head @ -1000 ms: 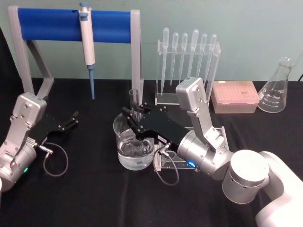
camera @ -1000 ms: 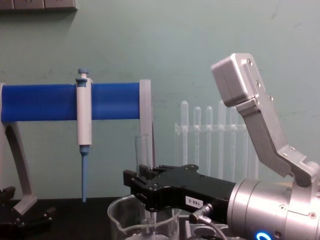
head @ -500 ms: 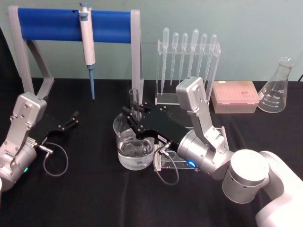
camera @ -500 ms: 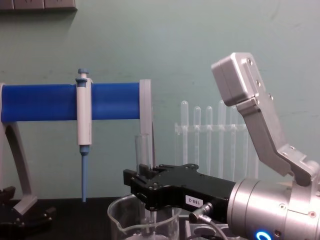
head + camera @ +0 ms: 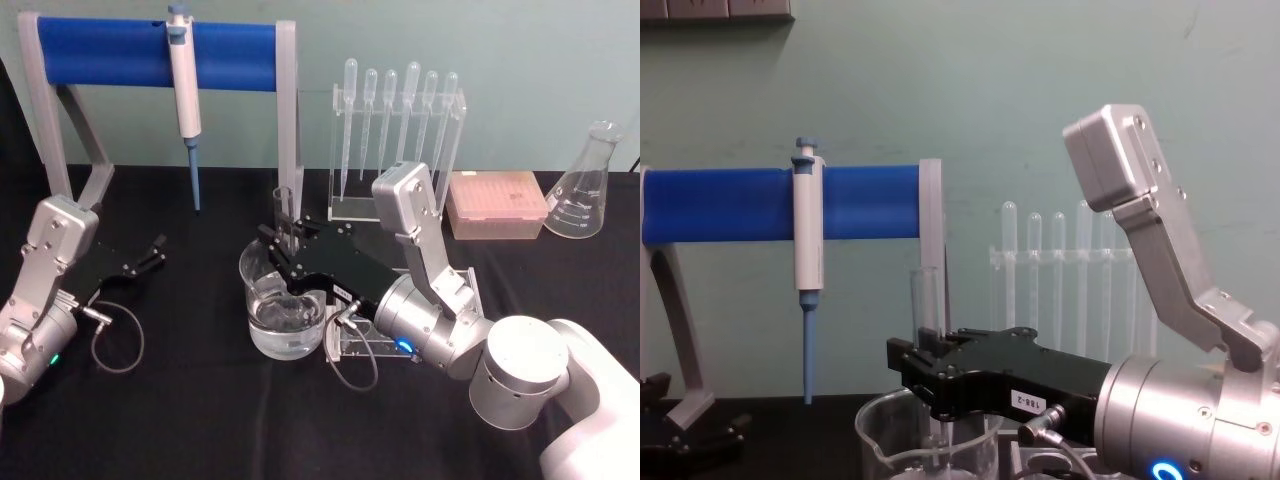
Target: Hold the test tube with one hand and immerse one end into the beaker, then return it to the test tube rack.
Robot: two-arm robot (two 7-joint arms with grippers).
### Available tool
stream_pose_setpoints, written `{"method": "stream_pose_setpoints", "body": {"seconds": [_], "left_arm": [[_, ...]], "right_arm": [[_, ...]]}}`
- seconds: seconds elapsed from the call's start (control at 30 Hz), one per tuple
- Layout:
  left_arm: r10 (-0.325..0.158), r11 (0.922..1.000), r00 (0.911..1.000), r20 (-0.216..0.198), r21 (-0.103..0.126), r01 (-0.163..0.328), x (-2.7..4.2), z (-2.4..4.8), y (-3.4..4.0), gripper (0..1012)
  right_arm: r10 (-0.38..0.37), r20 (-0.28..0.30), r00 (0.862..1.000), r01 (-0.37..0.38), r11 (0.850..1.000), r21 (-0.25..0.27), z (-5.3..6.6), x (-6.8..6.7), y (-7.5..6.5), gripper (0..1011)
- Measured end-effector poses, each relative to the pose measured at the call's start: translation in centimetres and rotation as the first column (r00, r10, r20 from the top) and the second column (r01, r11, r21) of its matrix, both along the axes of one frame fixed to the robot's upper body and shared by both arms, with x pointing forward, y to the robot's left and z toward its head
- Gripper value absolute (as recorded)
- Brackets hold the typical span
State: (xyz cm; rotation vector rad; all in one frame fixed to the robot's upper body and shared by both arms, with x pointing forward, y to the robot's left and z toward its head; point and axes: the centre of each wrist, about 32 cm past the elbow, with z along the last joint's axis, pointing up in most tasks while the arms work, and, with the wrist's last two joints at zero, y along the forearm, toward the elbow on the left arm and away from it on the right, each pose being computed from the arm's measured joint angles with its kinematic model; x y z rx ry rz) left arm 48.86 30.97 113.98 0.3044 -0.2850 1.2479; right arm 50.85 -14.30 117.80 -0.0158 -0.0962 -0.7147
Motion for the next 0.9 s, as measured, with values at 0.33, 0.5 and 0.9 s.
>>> {"method": "stream_pose_setpoints", "body": {"seconds": [0.33, 0.5, 0.9], "left_arm": [[0.0, 1.0, 1.0, 0.0, 0.0, 0.0, 0.0, 0.0, 0.0, 1000], [0.0, 1.0, 1.0, 0.0, 0.0, 0.0, 0.0, 0.0, 0.0, 1000], [0.0, 1.0, 1.0, 0.0, 0.0, 0.0, 0.0, 0.0, 0.0, 1000]], "right_arm": [[0.0, 0.0, 1.0, 0.0, 1.0, 0.0, 0.0, 0.0, 0.0, 225], [0.0, 0.0, 1.0, 0.0, 1.0, 0.0, 0.0, 0.0, 0.0, 225], [0.0, 0.0, 1.0, 0.0, 1.0, 0.0, 0.0, 0.0, 0.0, 225]]}}
